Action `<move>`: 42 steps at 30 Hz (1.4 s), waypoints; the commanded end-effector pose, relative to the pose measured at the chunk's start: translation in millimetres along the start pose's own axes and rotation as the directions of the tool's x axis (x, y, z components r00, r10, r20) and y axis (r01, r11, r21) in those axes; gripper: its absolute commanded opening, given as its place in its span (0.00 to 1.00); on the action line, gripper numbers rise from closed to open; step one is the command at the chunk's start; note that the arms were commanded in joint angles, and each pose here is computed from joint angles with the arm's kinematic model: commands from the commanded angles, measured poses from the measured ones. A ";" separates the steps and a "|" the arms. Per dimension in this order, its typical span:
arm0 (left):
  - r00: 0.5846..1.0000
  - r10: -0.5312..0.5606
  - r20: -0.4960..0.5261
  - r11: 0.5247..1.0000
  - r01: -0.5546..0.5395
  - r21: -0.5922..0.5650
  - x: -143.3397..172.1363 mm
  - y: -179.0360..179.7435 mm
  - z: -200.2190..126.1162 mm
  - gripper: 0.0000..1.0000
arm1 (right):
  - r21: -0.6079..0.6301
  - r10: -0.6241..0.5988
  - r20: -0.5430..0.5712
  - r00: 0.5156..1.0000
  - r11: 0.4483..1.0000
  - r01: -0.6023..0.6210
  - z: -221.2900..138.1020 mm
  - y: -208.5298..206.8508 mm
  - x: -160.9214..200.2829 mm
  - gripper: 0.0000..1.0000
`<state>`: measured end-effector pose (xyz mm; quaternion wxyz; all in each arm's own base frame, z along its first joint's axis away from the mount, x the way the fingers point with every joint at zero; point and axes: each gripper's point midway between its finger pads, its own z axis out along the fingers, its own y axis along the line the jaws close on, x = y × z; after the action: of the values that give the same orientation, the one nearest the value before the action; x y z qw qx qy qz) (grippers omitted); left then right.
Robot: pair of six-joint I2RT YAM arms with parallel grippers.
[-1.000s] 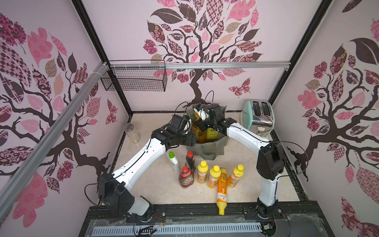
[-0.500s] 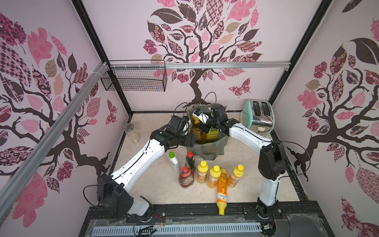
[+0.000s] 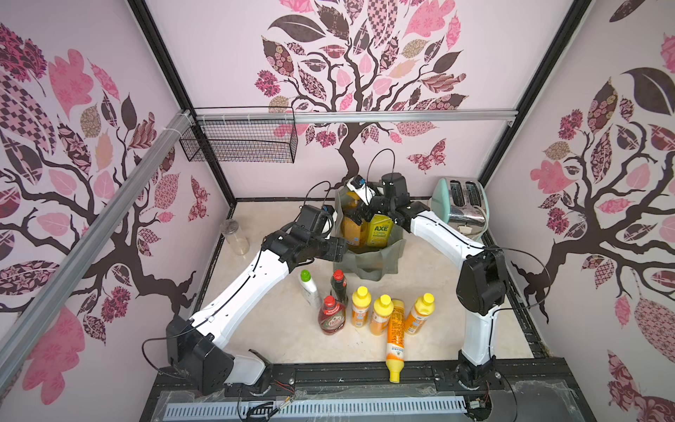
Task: Pack dish soap into the shopping bag
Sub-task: Adjust the bottle of dish soap in the shopping bag, then pick up the bottle of dish soap at the center of the board.
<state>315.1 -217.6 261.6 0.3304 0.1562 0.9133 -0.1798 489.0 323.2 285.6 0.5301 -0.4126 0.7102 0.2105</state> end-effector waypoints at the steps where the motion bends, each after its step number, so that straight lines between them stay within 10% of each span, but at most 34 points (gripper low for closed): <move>1: 0.998 0.007 0.056 1.000 -0.006 -0.015 -12.1 1.5 -26.2 0.83 | 0.170 0.117 0.225 0.967 0.973 -0.157 -81.9 -27.0 -111.5 1.00; 17: 0.992 -0.023 0.126 1.000 0.025 -0.012 2.5 10.9 -72.4 0.95 | 0.041 0.547 -0.010 0.837 0.836 -0.547 -235.1 88.9 -32.3 0.85; 28: 0.989 -0.048 0.137 0.999 0.048 -0.002 24.7 16.8 -87.4 0.94 | 0.090 0.688 -0.352 0.635 0.700 -0.709 -282.5 184.8 70.3 0.46; 35: 0.990 -0.060 0.131 0.998 0.059 0.009 36.8 17.8 -88.8 0.93 | 0.133 0.719 -0.387 0.578 0.664 -0.736 -315.7 204.2 109.0 0.49; 42: 0.990 -0.067 0.122 0.998 0.066 0.011 43.5 18.5 -88.3 0.93 | 0.242 0.700 -0.306 0.645 0.713 -0.658 -318.7 181.3 129.8 0.73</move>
<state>245.3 -158.1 289.4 0.3758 0.1201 0.8972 -0.1984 139.6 159.8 271.4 0.2854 -0.1324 0.8928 0.3225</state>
